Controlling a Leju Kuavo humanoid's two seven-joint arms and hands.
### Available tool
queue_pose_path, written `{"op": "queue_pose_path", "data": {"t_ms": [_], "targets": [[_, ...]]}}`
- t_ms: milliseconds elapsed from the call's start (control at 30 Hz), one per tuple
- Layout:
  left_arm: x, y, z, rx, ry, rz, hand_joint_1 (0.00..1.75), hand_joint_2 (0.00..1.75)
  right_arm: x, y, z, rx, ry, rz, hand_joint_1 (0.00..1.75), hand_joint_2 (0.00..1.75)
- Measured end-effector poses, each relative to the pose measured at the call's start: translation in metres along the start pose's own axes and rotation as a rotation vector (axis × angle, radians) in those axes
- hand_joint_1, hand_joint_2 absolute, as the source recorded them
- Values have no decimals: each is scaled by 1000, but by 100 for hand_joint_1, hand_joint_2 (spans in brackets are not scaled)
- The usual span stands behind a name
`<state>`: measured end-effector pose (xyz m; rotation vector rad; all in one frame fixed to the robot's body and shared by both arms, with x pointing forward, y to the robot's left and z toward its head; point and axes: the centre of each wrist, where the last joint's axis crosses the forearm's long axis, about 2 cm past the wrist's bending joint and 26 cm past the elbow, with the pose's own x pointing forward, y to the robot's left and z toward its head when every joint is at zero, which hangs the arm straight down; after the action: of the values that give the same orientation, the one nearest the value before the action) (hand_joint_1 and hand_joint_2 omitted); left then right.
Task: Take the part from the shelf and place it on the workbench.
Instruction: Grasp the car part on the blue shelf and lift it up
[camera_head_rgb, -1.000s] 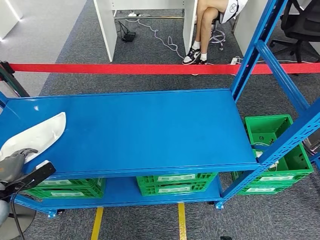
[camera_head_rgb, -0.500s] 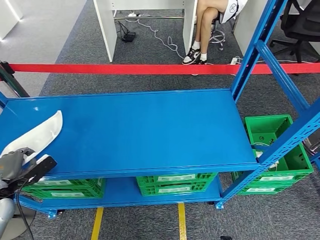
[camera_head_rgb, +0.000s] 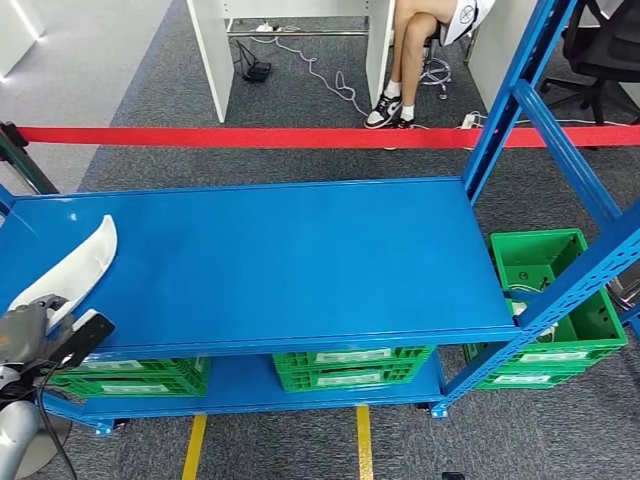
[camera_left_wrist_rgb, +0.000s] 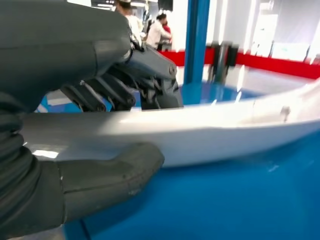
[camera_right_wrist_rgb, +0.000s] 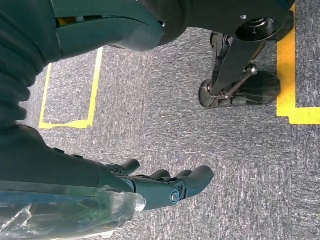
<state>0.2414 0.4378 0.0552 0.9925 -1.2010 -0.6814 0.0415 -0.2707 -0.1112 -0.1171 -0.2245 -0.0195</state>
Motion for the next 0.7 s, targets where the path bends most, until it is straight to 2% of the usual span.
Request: {"op": "queue_pose_path", "data": {"t_ms": [333, 700], "targets": [[23, 3, 19, 437, -203, 163, 175, 175, 2, 0, 0, -1, -9, 32, 0, 175], [39, 7, 32, 557, -275, 253, 175, 175, 4, 0, 0, 0, -17, 50, 0, 175]]}}
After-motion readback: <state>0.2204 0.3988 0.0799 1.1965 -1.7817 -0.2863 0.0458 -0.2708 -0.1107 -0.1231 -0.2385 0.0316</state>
